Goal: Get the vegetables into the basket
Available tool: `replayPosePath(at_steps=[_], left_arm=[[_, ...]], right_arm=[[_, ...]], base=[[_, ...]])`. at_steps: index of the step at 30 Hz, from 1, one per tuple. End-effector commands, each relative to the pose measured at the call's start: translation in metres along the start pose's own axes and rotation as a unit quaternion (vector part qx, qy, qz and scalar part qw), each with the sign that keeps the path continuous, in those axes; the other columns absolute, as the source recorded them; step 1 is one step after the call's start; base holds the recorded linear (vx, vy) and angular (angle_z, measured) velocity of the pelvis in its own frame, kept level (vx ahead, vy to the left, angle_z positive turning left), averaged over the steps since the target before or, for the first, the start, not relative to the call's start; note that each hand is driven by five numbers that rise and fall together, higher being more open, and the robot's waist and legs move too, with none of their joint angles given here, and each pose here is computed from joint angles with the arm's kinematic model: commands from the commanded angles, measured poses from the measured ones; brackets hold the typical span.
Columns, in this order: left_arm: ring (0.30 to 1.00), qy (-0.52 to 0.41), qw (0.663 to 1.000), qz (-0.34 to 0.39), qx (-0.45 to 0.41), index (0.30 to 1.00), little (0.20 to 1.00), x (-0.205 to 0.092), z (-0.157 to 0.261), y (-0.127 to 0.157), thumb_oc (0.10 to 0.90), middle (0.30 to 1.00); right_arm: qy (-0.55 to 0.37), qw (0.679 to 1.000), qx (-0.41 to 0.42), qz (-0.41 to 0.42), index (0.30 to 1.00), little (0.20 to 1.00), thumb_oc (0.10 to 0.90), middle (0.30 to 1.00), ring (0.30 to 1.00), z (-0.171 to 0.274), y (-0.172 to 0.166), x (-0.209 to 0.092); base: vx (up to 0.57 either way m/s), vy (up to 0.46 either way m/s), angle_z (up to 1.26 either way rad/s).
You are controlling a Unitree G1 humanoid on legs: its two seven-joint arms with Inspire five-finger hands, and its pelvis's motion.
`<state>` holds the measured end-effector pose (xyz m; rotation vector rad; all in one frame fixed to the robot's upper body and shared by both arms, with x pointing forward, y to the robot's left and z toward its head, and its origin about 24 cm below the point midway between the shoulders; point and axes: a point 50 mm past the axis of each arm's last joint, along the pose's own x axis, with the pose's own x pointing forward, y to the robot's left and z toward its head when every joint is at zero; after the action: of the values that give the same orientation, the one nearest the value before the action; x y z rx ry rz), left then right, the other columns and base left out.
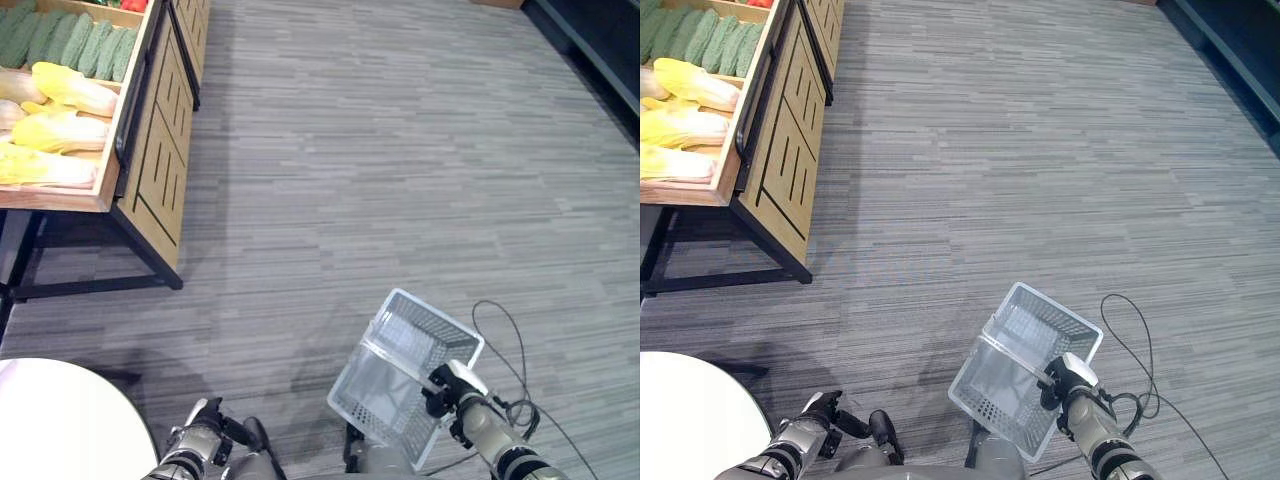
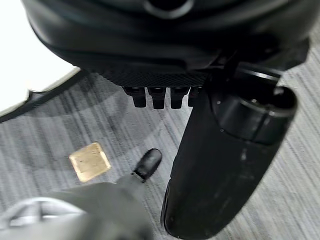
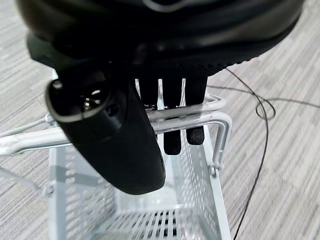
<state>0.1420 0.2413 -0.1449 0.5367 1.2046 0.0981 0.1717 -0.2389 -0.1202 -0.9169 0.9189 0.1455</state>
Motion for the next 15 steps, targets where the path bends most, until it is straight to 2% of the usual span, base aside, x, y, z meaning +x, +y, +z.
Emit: replayPosePath(at_steps=[1, 8, 15], left_arm=[[1.0, 0.008, 1.0, 0.018, 0.02, 1.0, 1.0, 0.001, -0.004, 0.002, 0.9, 1.0], [1.0, 0.025, 0.999, 0.02, 0.02, 1.0, 1.0, 0.0, -0.015, 0.002, 0.9, 1.0], [1.0, 0.016, 0.999, 0.021, 0.035, 1.0, 1.0, 0.0, -0.012, 0.001, 0.9, 1.0]], right_arm=[[-0.016, 0.997, 0.029, -0.071, 0.3, 0.3, 0.4, 0.3, 0.3, 0.01, -0.039, 0.007], [0.027, 0.996, 0.079, -0.045, 0.3, 0.3, 0.4, 0.3, 0.3, -0.012, -0.017, 0.004], [0.085, 0.982, 0.165, -0.018, 0.3, 0.3, 0.4, 0.3, 0.3, -0.031, 0.0, 0.002]], base=[[0.06, 0.007, 0.05], [0.04, 0.023, -0.01], [0.03, 0.032, -0.05]])
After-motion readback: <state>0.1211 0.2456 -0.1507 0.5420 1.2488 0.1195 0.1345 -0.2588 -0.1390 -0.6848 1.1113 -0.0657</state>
